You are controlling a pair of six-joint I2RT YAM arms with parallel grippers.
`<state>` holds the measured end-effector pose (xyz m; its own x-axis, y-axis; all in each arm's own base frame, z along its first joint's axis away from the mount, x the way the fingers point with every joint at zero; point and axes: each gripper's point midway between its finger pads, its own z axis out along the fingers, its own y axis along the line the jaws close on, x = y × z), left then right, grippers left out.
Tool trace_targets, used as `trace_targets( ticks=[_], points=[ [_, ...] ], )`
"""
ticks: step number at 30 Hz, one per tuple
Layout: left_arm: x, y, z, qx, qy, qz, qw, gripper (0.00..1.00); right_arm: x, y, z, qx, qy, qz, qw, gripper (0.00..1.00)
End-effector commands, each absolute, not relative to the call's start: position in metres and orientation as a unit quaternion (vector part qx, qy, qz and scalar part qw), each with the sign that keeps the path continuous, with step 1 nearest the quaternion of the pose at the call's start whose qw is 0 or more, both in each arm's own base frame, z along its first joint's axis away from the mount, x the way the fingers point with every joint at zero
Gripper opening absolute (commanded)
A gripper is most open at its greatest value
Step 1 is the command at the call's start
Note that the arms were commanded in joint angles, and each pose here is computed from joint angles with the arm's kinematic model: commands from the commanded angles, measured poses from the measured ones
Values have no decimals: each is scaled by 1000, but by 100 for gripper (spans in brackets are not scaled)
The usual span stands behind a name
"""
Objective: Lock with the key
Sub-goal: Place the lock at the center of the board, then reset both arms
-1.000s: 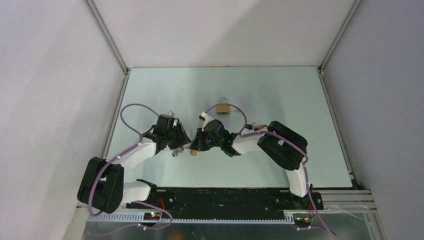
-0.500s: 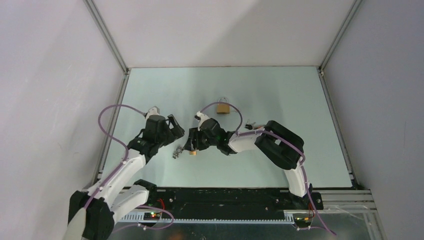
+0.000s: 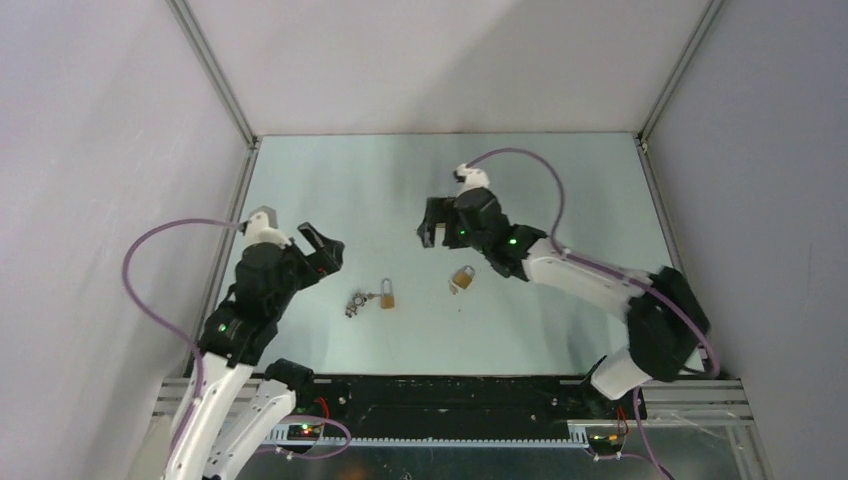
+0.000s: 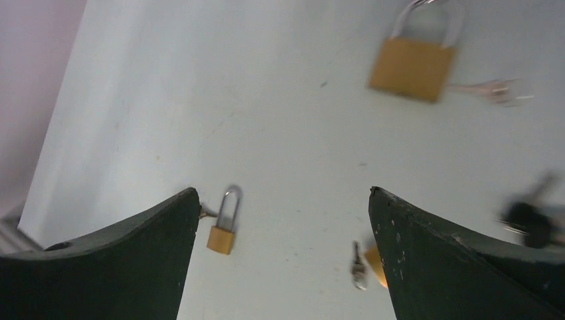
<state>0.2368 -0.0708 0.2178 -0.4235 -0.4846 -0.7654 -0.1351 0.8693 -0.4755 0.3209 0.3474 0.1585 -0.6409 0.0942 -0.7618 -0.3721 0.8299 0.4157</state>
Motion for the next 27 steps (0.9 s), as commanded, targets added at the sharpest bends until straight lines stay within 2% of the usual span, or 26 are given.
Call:
trace_targets(
  ticks=[1, 7, 13, 21, 27],
  points=[
    [215, -52, 261, -176, 797, -164, 554, 100, 325, 265, 217, -42, 853, 160, 494, 99],
    [185, -36, 311, -151, 747, -169, 625, 100, 295, 154, 319, 69, 792, 133, 592, 99],
    [163, -29, 349, -120, 721, -168, 661, 100, 243, 61, 380, 141, 720, 95, 673, 99],
    [147, -21, 369, -112, 704, -165, 682, 100, 170, -33, 407, 248, 636, 80, 726, 99],
    [141, -17, 374, -111, 695, -161, 692, 100, 144, -60, 408, 279, 608, 89, 738, 100]
  ],
)
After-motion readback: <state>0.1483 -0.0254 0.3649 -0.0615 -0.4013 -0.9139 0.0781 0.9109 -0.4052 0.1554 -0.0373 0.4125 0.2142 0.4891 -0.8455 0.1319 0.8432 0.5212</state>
